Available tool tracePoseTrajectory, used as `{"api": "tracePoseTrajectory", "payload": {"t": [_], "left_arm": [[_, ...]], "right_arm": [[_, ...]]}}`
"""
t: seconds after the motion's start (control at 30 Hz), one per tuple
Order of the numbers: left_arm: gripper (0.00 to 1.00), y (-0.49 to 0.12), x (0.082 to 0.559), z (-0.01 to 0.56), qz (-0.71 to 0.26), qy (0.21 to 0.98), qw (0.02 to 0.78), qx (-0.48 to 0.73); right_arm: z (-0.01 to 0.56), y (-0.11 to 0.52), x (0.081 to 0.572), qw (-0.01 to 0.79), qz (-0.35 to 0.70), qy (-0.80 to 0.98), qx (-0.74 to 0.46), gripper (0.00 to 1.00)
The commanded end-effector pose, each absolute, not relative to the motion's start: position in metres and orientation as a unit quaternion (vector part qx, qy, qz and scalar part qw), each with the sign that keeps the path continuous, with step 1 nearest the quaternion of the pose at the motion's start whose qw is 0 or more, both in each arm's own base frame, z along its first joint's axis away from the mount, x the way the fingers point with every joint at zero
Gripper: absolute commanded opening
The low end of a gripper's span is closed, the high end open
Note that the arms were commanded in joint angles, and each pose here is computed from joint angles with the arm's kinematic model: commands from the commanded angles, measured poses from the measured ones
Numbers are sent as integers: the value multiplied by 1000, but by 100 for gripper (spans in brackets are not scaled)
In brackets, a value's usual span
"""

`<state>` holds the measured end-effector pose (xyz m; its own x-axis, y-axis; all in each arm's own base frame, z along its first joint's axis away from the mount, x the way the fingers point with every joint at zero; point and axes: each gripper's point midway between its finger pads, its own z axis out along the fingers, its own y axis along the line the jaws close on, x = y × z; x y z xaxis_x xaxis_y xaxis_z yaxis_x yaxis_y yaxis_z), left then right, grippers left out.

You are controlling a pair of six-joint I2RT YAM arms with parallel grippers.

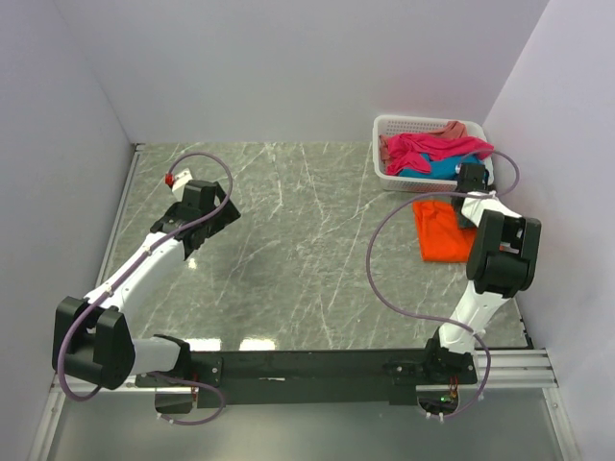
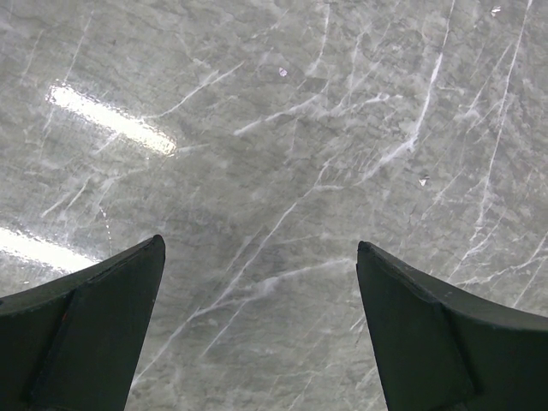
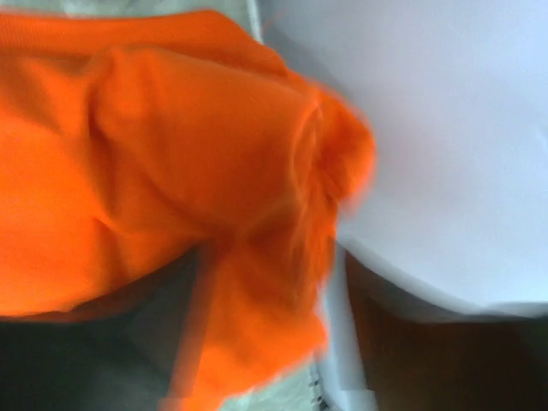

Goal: Fold and stack the t-shirts
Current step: Neatly place the folded tshirt to the corner, then reset both grippers

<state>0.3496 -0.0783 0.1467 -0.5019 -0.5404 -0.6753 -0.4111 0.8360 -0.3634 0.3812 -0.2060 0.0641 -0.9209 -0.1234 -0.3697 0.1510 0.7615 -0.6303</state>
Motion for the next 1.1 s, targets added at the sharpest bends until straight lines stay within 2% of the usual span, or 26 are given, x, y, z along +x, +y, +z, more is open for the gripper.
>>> {"api": "tracePoseTrajectory", "payload": {"t": [0.0,0.03,0.1,0.27,0.37,0.4,0.5,0.53,0.63,0.73,1.07], "left_arm": [[99,-82,352,161,-98,854,436,-266],[100,-85,352,163,-104,853,438,-264],[99,-87,351,165,-112,852,438,-263],[99,-90,349,167,-121,855,427,-268],[99,-94,348,178,-136,850,428,-276],[99,-93,346,185,-141,845,432,-281],[100,-83,337,199,-136,832,440,-311],[100,-81,334,203,-134,828,441,-318],[99,-71,324,211,-121,821,443,-339],[100,-63,309,218,-107,821,438,-349],[99,-40,282,254,-123,765,506,-379]], "right_arm": [[106,-212,394,244,-353,902,55,85],[124,-210,396,265,-350,896,66,88],[137,-200,395,287,-333,894,86,89],[207,-158,384,401,-283,858,153,91],[237,-111,374,487,-173,832,202,91],[244,-86,378,519,-94,822,216,91],[252,-33,354,570,51,797,194,92],[271,-21,341,598,84,776,184,92],[278,2,319,621,151,749,175,93],[273,15,303,612,175,756,153,93],[256,32,277,613,196,757,109,95]]}}
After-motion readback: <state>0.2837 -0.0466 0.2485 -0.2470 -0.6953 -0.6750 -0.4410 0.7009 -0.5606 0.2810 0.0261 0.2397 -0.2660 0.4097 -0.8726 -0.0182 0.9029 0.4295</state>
